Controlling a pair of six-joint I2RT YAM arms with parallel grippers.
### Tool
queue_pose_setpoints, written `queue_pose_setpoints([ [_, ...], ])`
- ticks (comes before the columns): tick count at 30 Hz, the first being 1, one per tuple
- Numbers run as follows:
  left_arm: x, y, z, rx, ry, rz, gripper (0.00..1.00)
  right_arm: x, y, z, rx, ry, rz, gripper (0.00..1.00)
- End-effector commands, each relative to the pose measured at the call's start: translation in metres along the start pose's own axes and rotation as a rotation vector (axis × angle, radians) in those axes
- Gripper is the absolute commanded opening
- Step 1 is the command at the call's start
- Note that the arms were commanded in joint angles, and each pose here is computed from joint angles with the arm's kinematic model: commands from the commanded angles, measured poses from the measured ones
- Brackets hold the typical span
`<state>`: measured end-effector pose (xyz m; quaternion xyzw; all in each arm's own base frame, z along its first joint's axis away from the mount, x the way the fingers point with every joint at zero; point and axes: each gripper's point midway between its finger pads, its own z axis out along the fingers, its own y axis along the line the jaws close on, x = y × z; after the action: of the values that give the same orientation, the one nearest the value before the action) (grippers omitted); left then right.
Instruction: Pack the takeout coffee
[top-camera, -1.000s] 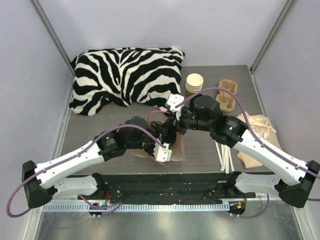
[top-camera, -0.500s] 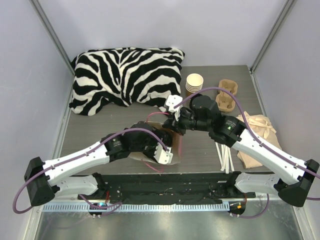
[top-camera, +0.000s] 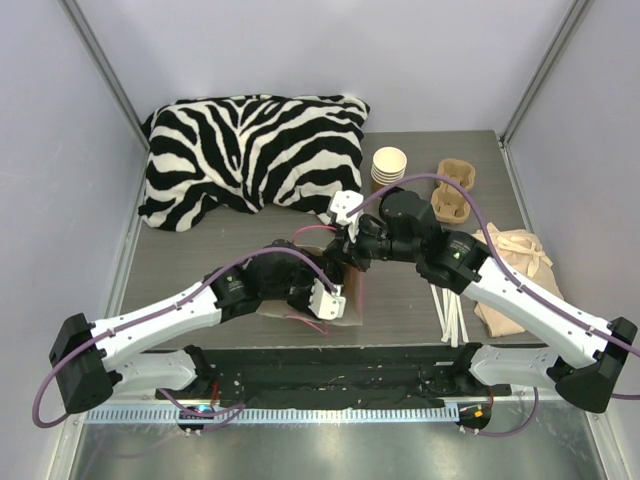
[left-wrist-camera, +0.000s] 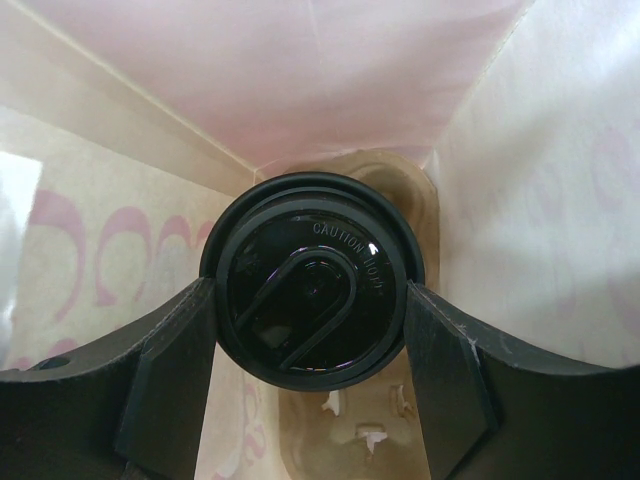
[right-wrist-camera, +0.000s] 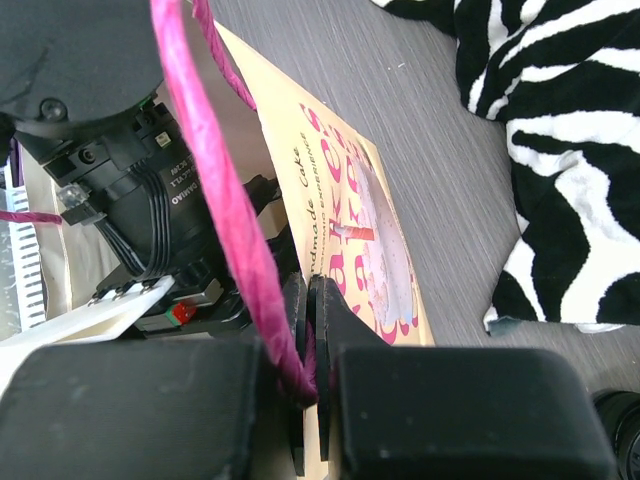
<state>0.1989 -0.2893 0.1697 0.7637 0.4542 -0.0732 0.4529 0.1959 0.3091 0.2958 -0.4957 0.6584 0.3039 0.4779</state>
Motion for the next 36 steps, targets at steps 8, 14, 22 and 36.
queue_pose_setpoints([
  [8,-0.004,0.003,0.006,0.009,-0.078,-0.06,0.0,-0.028,0.0,0.002,-0.011,-0.075,-0.009,0.01],
  [14,0.003,-0.004,0.012,0.045,-0.067,-0.086,0.0,-0.028,-0.001,0.003,-0.008,-0.073,-0.013,0.01],
  [22,0.017,-0.003,0.023,0.057,-0.036,-0.094,0.0,-0.027,-0.004,0.005,0.0,-0.069,-0.006,0.01],
  [36,0.047,-0.008,0.039,0.171,0.032,-0.247,0.0,-0.016,-0.048,0.009,-0.025,-0.022,0.148,0.01],
])
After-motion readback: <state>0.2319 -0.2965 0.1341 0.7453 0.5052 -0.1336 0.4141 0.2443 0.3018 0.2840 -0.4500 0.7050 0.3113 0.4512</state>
